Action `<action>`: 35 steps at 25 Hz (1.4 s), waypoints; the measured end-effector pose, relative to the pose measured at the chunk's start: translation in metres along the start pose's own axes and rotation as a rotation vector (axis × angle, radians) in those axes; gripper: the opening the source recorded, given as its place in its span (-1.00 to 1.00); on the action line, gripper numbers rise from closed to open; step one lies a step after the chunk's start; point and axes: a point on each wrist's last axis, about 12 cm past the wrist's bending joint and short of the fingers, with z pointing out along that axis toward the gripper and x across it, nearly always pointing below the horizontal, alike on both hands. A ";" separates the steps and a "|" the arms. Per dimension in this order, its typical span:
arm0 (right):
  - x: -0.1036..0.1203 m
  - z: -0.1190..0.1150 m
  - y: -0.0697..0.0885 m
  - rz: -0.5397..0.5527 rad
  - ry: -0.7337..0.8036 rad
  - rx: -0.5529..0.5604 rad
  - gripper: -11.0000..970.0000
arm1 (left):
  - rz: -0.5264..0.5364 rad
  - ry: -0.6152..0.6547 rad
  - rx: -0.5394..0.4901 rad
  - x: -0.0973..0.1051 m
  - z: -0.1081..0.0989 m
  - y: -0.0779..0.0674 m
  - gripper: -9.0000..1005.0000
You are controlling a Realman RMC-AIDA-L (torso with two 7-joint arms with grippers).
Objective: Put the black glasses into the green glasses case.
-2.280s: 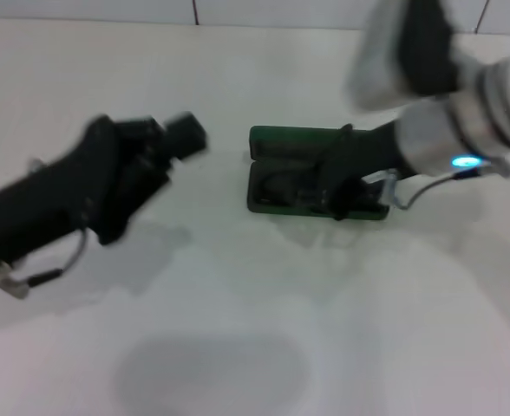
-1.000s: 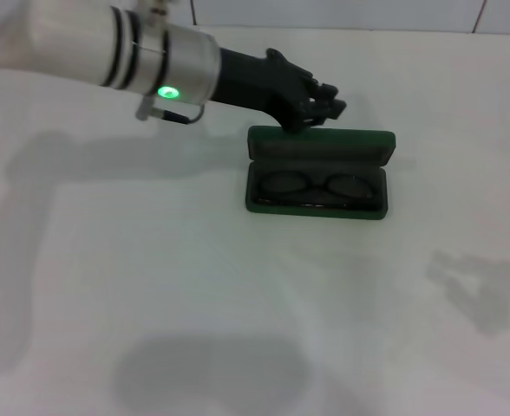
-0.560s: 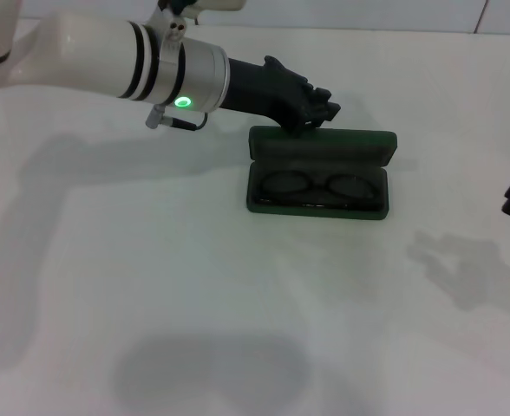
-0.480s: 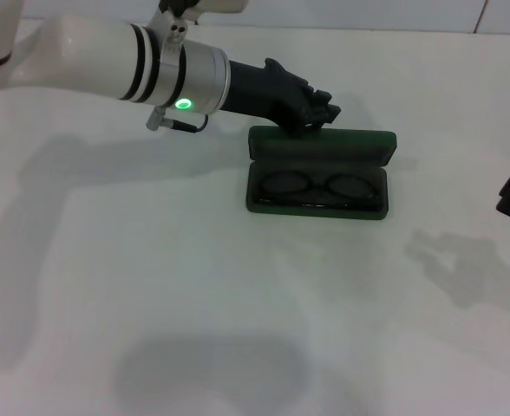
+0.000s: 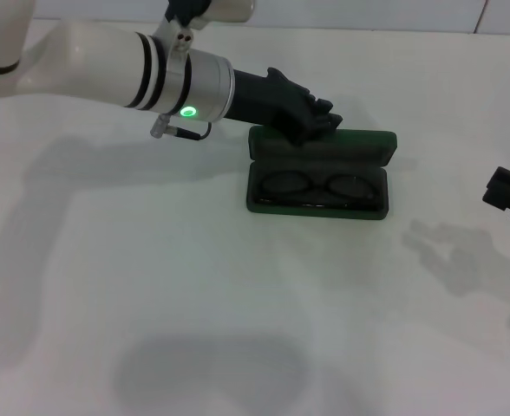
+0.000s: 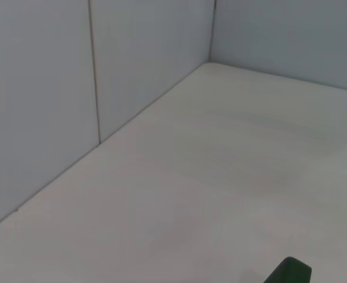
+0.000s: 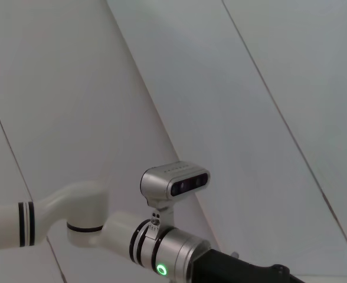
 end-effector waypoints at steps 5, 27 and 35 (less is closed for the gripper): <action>0.000 0.003 -0.002 -0.002 0.005 0.011 -0.54 | 0.006 0.024 0.014 0.003 0.004 -0.004 -0.53; 0.001 0.002 0.000 -0.004 0.027 -0.017 -0.52 | 0.092 -0.043 0.233 0.013 0.000 -0.049 -0.76; -0.006 0.008 0.015 -0.049 0.048 -0.184 -0.52 | 0.127 -0.587 0.241 0.046 -0.110 -0.065 -0.65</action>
